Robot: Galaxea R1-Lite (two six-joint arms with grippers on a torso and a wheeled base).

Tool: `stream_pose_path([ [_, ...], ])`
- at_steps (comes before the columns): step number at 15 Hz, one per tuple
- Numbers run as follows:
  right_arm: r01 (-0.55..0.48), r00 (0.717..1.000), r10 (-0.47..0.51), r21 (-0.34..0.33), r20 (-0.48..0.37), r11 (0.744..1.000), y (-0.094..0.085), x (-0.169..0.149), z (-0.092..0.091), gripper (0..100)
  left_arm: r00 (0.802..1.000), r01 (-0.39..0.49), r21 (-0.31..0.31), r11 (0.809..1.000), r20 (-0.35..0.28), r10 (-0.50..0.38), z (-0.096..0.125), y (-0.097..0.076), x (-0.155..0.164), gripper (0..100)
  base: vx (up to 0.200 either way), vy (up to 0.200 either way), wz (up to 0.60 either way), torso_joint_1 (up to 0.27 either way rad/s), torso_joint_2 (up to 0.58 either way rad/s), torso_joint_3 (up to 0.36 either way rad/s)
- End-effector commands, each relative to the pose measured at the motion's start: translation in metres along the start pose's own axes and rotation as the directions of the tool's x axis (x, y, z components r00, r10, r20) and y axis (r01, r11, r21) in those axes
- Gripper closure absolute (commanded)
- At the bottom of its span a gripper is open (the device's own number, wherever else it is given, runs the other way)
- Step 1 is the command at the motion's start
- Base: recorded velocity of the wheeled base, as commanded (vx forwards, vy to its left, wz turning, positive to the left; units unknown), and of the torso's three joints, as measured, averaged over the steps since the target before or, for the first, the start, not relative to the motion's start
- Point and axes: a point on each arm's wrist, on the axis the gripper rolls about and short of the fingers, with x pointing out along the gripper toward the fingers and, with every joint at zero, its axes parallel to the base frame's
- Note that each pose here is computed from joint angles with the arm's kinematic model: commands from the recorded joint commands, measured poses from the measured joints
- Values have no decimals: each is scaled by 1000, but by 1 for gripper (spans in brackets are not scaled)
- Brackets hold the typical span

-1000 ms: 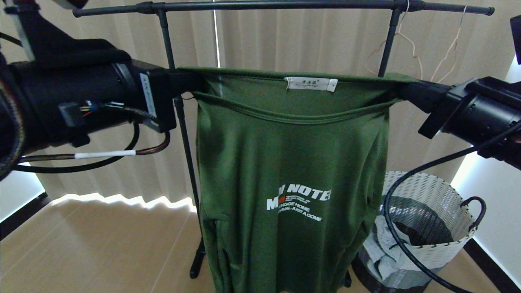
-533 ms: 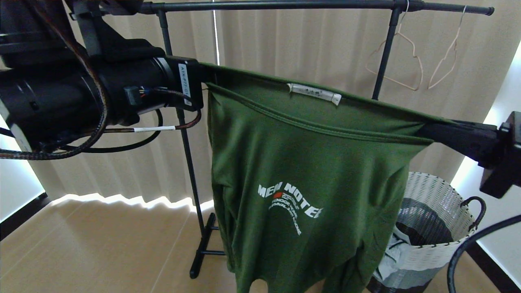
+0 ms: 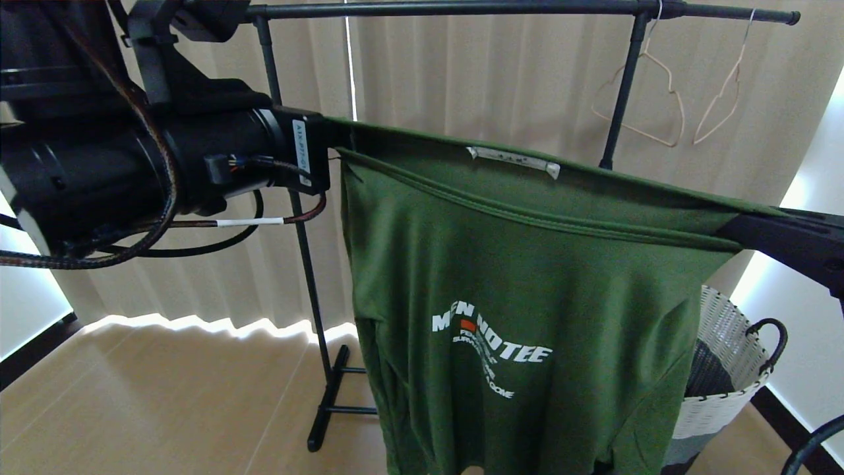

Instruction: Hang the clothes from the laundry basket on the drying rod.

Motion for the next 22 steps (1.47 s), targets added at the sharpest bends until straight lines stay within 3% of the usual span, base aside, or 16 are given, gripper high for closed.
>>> stream_pose_path([
  [1, 53, 998, -53, -20, -18, 998, -9, 10, -1, 100, 1000, 13, 3, 1000, -6, -13, 6, 0, -18, 100, 0, 0, 0, 0, 0, 0],
  [5, 120, 993, -120, -56, -3, 991, -19, 27, -1, 100, 990, 125, 0, 992, -66, -125, 8, 0, -50, 100, 0, 0, 0, 0, 0, 0],
  [8, 245, 970, -245, -56, 9, 968, -29, 47, -4, 100, 975, 192, -3, 981, -109, -192, 7, 1, -69, 100, 0, 0, 0, 0, 0, 0],
  [13, 251, 968, -250, -51, 25, 967, -29, 49, -2, 100, 972, 210, 0, 978, -103, -209, 3, 0, -70, 100, 0, 0, 0, 0, 0, 0],
  [18, 251, 968, -249, -52, 38, 967, -28, 48, 1, 100, 980, 199, 7, 980, 1, -199, 12, 0, -66, 100, 0, 0, 0, 0, 0, 0],
  [22, 248, 965, -243, -39, 99, 968, -29, 51, 20, 100, 980, 198, 12, 980, 7, -198, 14, 0, -64, 100, 0, 0, 0, 0, 0, 0],
])
